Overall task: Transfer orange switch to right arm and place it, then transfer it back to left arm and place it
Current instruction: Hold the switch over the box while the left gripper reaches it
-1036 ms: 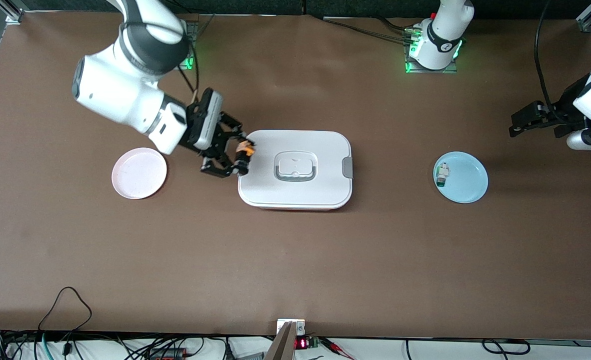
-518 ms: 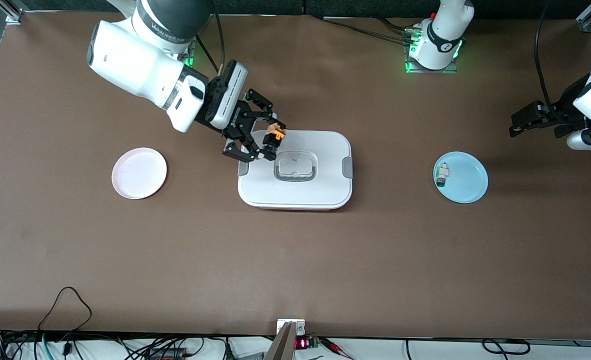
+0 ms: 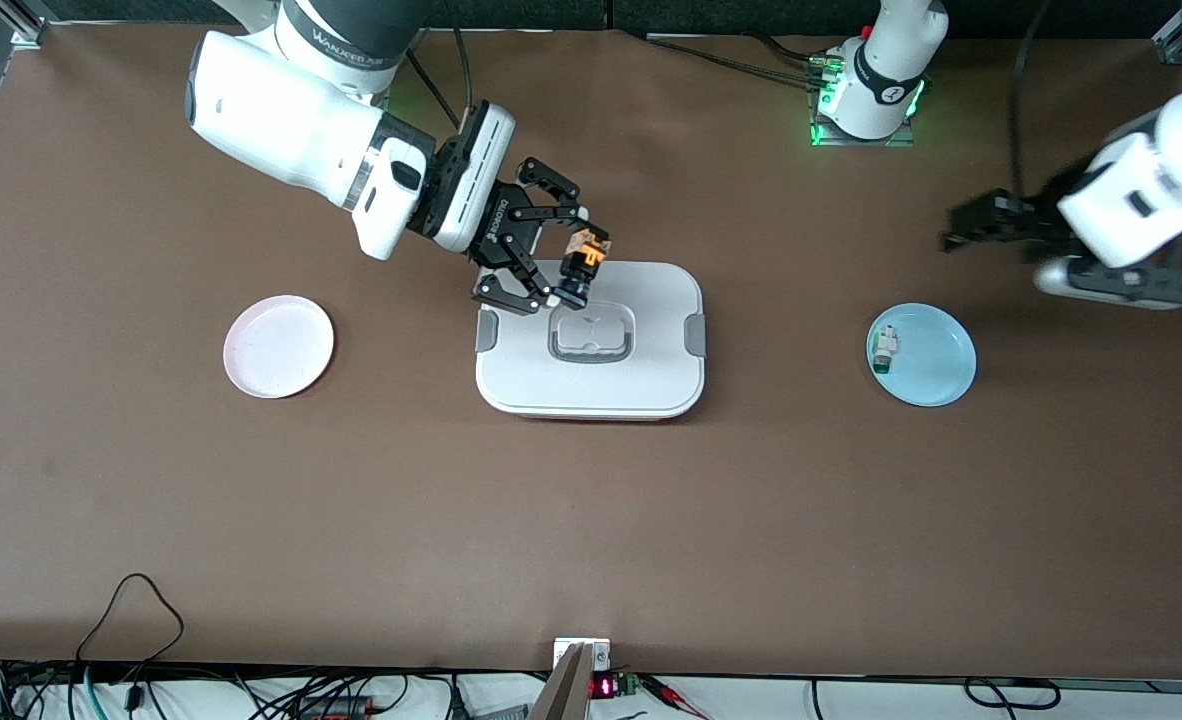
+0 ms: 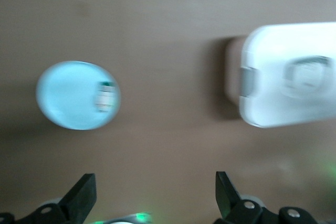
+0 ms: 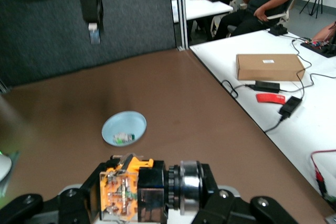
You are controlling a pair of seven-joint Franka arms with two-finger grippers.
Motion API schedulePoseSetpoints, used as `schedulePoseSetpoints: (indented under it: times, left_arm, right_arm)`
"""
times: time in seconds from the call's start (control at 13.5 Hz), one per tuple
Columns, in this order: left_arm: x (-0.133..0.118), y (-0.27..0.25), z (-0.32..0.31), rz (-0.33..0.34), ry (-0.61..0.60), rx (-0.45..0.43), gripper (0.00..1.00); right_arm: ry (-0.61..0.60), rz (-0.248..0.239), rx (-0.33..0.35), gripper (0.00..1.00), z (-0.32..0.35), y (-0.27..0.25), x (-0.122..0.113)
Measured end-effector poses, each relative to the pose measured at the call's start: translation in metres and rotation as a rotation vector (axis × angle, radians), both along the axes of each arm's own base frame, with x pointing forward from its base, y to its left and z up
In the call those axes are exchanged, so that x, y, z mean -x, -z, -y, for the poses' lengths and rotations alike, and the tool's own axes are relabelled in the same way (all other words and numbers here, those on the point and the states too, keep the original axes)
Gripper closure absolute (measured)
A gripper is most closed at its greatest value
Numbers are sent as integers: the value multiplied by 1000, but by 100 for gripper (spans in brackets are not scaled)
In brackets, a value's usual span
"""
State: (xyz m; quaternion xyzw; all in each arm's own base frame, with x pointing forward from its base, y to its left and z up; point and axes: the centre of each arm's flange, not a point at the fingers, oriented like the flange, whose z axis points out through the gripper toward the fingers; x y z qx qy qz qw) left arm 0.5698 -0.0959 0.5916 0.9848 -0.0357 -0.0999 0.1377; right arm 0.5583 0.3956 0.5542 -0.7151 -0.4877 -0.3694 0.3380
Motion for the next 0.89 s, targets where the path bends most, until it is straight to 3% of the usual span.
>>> schedulePoseSetpoints:
  times: [0.3,0.59,0.89]
  left_arm:
    - [-17,26,31,-159,-61,413,0]
    - [-45,39,41,-303,-193,815,0]
    - [-66,63,54,-379,-315,1083,0]
  right_arm:
    - [40,-25,-77,28,-8,-7,-6]
    - [76,-90,-134,28,-32,-4,-7]
    - [69,-117,-150,28,-48,8,-8]
